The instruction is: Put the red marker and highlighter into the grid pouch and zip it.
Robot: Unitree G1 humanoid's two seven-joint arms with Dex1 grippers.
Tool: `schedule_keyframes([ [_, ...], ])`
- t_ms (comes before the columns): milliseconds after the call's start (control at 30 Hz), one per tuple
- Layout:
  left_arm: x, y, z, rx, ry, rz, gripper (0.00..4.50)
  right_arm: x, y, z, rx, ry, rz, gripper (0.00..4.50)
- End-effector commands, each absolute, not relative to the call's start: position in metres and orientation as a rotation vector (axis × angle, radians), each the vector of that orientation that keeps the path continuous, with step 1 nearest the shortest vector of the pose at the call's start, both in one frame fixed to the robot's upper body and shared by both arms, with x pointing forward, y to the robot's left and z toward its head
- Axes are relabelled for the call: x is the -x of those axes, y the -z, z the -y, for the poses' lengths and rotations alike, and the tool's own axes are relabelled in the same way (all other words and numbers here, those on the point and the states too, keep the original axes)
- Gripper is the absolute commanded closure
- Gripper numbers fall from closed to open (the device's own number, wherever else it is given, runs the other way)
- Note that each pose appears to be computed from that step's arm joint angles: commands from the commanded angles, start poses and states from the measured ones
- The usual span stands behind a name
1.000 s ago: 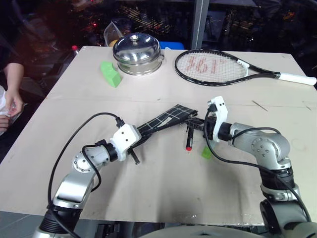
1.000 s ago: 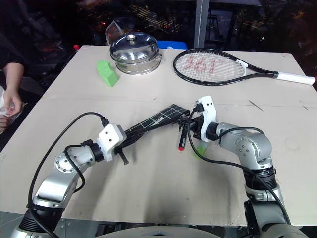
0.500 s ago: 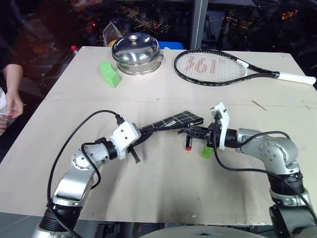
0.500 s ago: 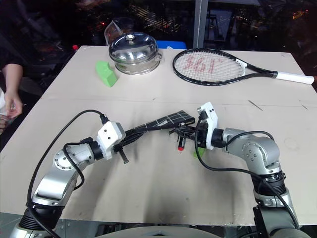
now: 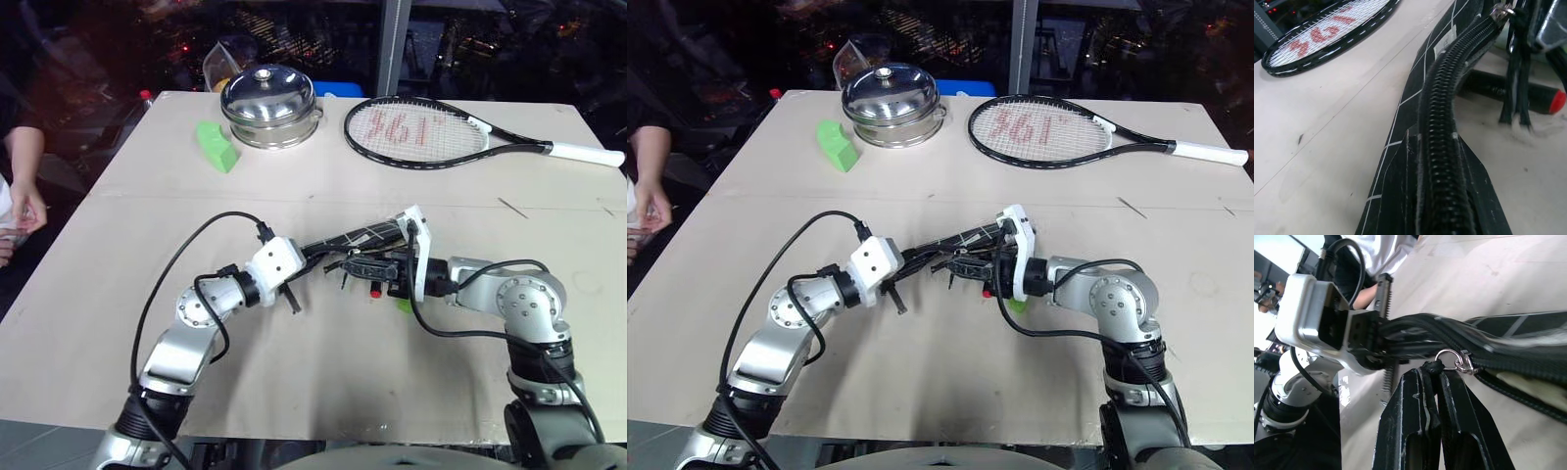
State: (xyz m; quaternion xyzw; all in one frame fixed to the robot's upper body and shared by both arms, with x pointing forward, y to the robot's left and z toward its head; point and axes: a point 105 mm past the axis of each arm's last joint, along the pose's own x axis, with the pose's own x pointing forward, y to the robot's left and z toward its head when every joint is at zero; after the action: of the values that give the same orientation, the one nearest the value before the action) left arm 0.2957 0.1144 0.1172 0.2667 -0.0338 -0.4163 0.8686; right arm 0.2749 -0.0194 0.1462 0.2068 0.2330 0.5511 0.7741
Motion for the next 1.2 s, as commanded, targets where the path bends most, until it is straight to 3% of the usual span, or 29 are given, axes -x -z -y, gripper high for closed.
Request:
schedule_keyframes([
  [33, -0.300, -0.116, -0.100, -0.607, 0.872, 0.109, 4.50, -0.272, -0.157, -0.004, -0.458, -1.277, -0.503, 4.39],
  [133, -0.304, -0.117, -0.093, -0.634, 0.873, 0.142, 4.50, -0.278, -0.150, -0.016, -0.438, -1.257, -0.541, 4.39],
  [300, -0.306, -0.120, -0.090, -0.640, 0.867, 0.176, 4.50, -0.305, -0.131, -0.010, -0.480, -1.058, -0.587, 4.39],
  [467, -0.312, -0.120, -0.106, -0.578, 0.826, 0.138, 4.50, -0.298, -0.151, 0.008, -0.471, -1.118, -0.465, 4.39],
  [567, -0.313, -0.120, -0.115, -0.542, 0.832, 0.109, 4.50, -0.289, -0.162, 0.021, -0.476, -1.149, -0.409, 3.52],
  [633, -0.318, -0.122, -0.126, -0.555, 0.821, 0.099, 4.50, -0.289, -0.163, 0.042, -0.352, -1.084, -0.364, 2.64],
  [700, -0.321, -0.127, -0.133, -0.561, 0.817, 0.095, 4.50, -0.289, -0.170, 0.058, -0.282, -1.036, -0.307, 2.64],
  [733, -0.321, -0.129, -0.134, -0.559, 0.821, 0.094, 4.50, -0.291, -0.175, 0.063, -0.286, -1.015, -0.280, 2.78],
  [867, -0.318, -0.133, -0.130, -0.566, 0.832, 0.097, 4.50, -0.303, -0.180, 0.074, -0.274, -0.922, -0.235, 4.45],
  [1200, -0.315, -0.140, -0.117, -0.567, 0.859, 0.119, 4.50, -0.335, -0.162, 0.061, -0.223, -0.831, -0.288, 4.45],
])
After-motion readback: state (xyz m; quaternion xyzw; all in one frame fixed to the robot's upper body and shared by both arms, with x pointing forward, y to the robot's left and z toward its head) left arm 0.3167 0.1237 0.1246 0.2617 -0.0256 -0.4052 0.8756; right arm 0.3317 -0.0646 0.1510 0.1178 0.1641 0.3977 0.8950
